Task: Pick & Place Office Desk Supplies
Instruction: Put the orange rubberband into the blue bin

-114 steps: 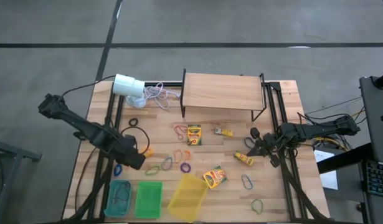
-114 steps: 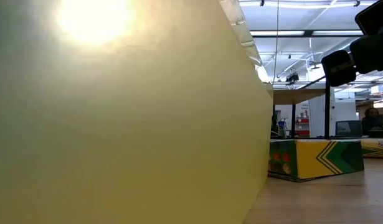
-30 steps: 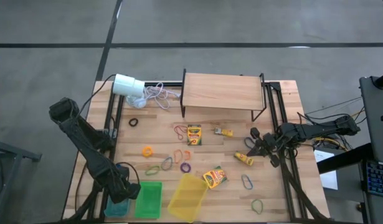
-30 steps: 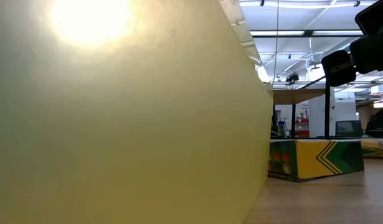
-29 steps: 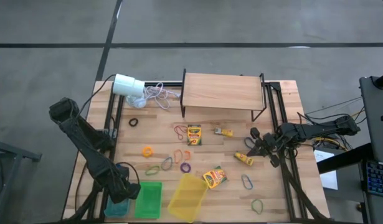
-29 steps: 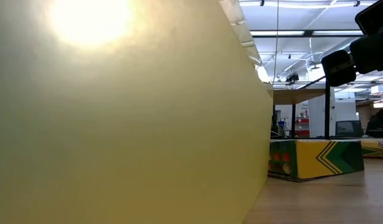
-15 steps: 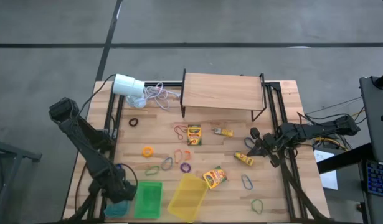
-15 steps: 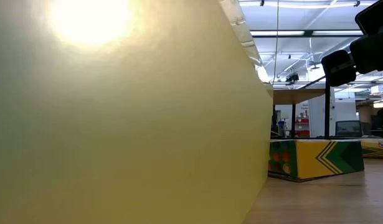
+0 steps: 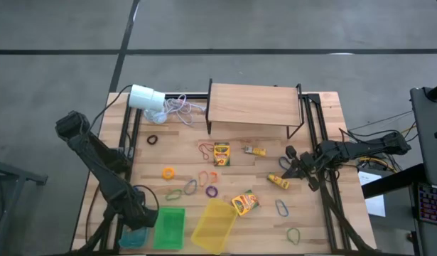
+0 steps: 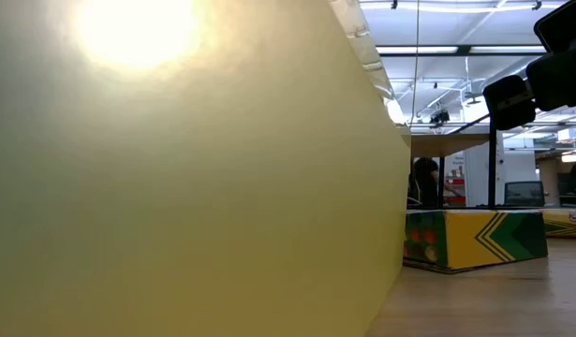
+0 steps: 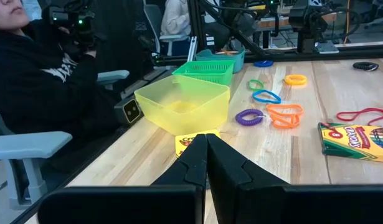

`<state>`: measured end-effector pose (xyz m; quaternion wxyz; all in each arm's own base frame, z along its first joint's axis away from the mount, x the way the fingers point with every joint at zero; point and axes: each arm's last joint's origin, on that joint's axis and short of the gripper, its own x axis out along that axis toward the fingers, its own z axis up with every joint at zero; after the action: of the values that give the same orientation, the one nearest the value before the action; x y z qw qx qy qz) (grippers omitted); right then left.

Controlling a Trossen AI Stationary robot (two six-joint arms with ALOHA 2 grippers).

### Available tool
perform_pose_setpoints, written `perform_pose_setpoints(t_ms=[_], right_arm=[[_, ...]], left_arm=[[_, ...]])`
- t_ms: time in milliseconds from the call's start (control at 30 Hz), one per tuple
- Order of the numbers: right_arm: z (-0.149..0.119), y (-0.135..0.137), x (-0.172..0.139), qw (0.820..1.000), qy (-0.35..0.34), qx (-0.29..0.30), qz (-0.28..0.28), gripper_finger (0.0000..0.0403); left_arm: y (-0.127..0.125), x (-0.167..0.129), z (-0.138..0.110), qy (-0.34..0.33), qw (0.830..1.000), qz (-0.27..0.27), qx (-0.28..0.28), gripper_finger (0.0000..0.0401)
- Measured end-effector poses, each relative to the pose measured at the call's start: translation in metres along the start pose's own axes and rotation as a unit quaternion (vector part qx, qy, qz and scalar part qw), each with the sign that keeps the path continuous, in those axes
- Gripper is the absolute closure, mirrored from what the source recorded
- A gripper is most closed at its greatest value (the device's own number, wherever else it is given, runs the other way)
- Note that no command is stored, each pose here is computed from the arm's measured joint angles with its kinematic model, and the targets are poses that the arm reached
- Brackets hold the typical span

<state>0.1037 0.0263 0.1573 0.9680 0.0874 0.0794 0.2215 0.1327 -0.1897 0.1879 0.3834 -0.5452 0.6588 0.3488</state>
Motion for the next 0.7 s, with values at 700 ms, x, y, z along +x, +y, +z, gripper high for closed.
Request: perform_pose_setpoints(t_ms=[700], right_arm=[[-0.0001,0.0000,0.0000,1.000,0.000,0.000,0.000,0.0394]], left_arm=[[-0.0051,-0.0036,0.0090,-0.026,1.000,-0.012,0.009,0.0302]])
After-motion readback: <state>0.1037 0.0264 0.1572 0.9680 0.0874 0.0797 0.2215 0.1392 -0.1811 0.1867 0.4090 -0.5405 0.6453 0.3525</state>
